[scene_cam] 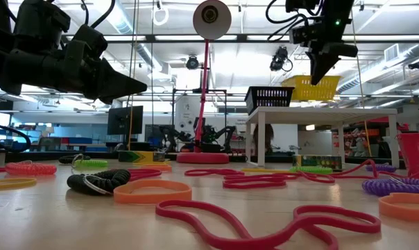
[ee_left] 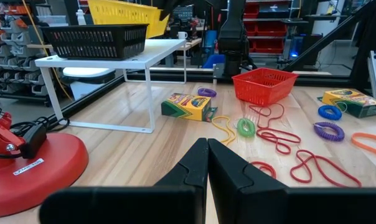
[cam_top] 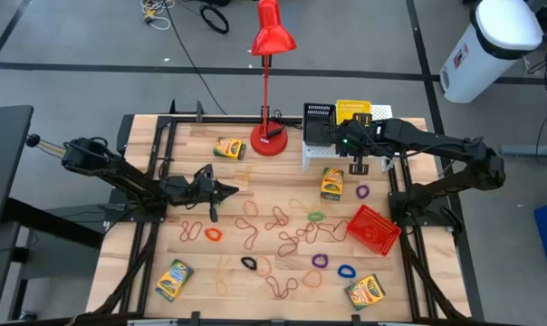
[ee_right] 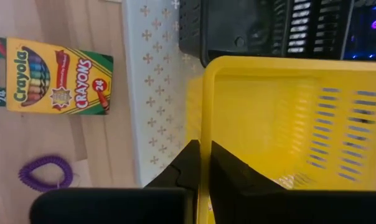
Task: Pick & Place Office Desk Supplies
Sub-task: Put the yellow bin onto the shelf, then put the red bin onto the shelf
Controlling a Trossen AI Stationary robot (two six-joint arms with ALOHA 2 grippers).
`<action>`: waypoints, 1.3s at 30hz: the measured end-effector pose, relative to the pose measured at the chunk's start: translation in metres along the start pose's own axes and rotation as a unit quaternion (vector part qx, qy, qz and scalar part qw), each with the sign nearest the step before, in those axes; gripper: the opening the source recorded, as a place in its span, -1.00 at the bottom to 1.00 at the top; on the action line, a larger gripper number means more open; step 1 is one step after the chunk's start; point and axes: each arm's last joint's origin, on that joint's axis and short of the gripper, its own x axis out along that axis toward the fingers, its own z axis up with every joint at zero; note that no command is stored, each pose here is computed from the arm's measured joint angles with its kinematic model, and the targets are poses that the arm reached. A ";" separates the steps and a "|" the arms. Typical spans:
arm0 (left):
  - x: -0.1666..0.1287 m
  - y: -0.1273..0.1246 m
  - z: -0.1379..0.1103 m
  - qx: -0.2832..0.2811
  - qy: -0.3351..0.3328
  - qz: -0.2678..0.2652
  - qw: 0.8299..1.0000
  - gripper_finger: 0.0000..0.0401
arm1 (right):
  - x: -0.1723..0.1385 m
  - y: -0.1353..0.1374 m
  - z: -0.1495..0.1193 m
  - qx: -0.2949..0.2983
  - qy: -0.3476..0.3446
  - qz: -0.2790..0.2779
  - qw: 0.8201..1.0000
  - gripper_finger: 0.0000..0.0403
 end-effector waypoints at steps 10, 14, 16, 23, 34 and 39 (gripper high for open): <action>0.000 0.000 0.000 0.000 0.000 0.000 1.000 -0.91 | 0.008 -0.006 -0.005 0.018 0.011 0.010 1.000 -0.80; 0.000 0.000 0.000 0.000 0.000 0.000 1.000 -0.91 | 0.015 -0.002 -0.006 0.014 0.014 0.012 1.000 -0.84; 0.000 0.000 0.000 0.000 0.000 0.000 1.000 -0.91 | 0.017 0.000 -0.006 0.004 0.015 0.013 1.000 -0.88; 0.000 0.000 0.000 0.000 0.000 0.000 1.000 -0.91 | 0.022 0.001 -0.005 0.005 0.014 -0.007 1.000 -0.80; 0.000 0.000 0.000 0.000 0.000 0.000 1.000 -0.91 | 0.022 0.000 -0.004 0.011 0.016 -0.023 1.000 -0.44; 0.000 0.000 0.000 0.000 0.000 0.000 1.000 -0.91 | 0.020 -0.002 -0.002 0.023 -0.004 -0.033 0.999 -0.36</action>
